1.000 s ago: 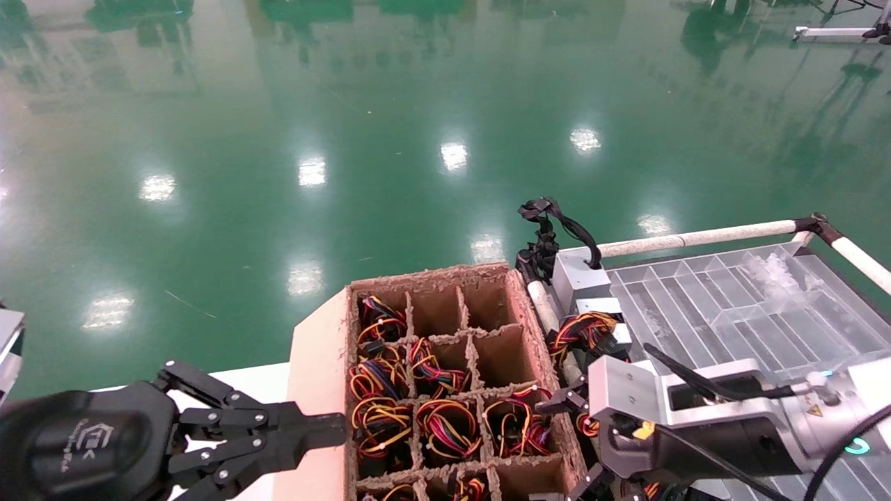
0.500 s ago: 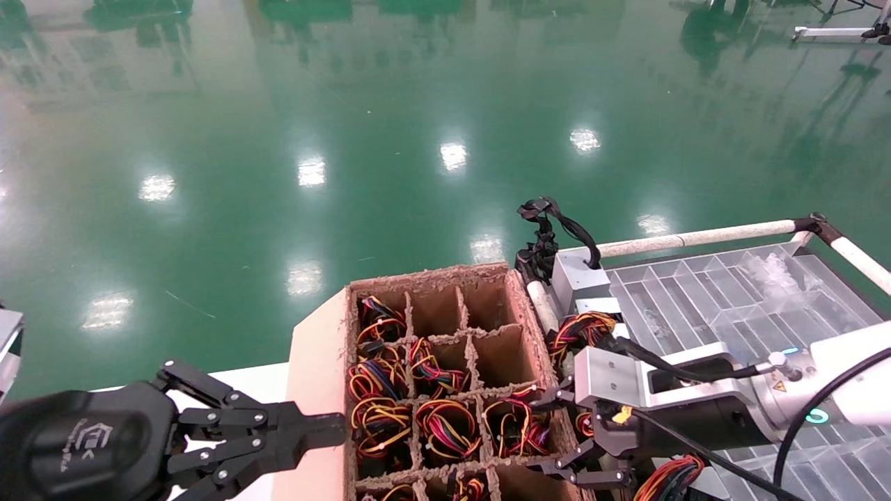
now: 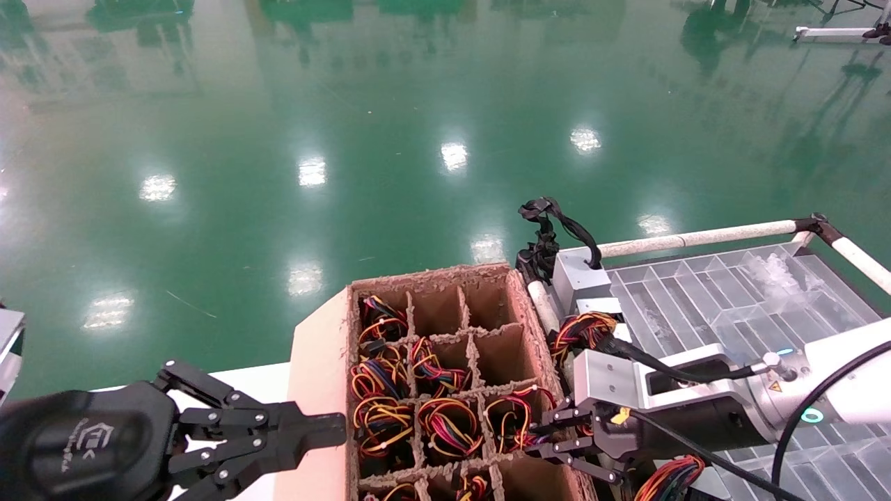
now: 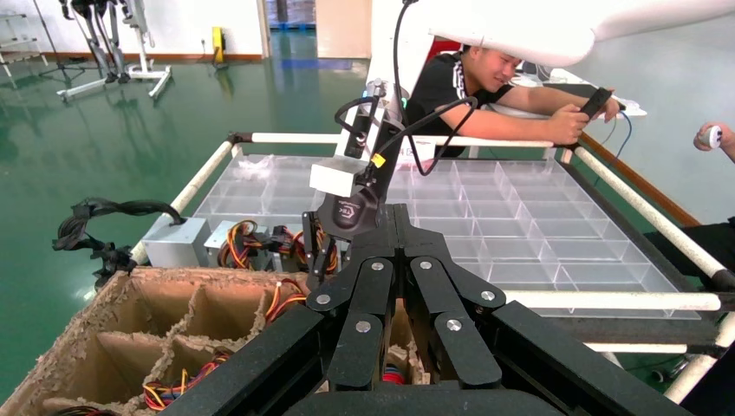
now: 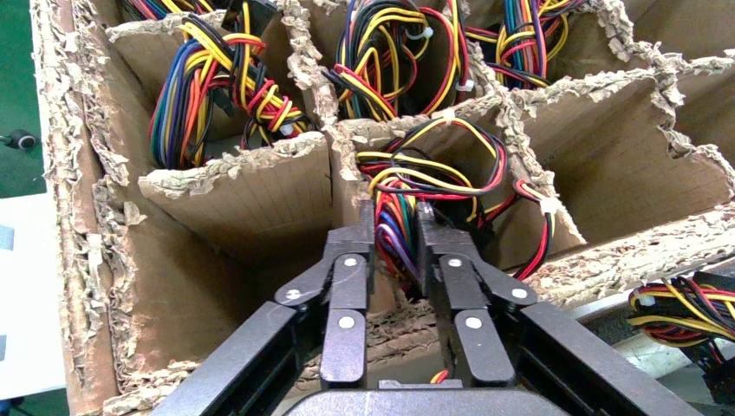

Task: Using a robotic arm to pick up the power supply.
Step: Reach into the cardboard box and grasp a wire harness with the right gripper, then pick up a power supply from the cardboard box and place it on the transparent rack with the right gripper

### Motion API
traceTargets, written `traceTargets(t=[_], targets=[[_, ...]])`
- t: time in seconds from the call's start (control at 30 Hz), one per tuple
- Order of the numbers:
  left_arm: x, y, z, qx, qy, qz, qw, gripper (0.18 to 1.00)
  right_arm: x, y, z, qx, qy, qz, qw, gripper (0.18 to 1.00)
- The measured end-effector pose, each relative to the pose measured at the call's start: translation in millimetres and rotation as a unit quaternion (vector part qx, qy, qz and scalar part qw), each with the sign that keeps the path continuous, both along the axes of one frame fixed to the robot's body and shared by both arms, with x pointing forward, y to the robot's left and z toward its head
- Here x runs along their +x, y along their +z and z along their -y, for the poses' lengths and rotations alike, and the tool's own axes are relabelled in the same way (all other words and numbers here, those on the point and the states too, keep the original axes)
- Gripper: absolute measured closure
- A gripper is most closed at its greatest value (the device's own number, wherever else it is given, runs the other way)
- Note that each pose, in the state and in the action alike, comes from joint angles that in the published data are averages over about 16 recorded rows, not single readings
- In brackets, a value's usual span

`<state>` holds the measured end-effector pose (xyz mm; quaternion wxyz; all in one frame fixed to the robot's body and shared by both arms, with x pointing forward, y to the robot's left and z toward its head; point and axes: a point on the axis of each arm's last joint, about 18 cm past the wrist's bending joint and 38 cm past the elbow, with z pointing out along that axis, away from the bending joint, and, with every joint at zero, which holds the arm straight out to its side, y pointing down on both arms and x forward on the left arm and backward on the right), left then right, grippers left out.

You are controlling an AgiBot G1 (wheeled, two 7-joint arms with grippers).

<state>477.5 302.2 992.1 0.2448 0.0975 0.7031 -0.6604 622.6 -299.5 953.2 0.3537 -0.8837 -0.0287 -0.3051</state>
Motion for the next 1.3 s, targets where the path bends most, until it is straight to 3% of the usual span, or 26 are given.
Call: traceTargets(t=[0.33, 0.63, 0.93, 1.3], targets=[[0.0, 0.0, 0.0, 0.0, 0.0, 0.0, 1.0, 0.993, -5.7, 11.2, 0.1, 0.013, 0.006, 0.004, 1.0, 0.937], [0.0, 0.0, 0.0, 0.0, 0.0, 0.0, 1.0, 0.993, -20.2, 40.0, -0.7, 0.051, 0.017, 0.03, 0.998, 0.968], [0.0, 0.0, 0.0, 0.0, 0.0, 0.0, 1.0, 0.979, -42.7, 97.5, -1.9, 0.112, 0.04, 0.095, 0.988, 0.971], [0.0, 0.0, 0.0, 0.0, 0.0, 0.0, 1.0, 0.886, -71.8, 183.7, 6.1, 0.163, 0.064, 0.196, 0.965, 0.973]])
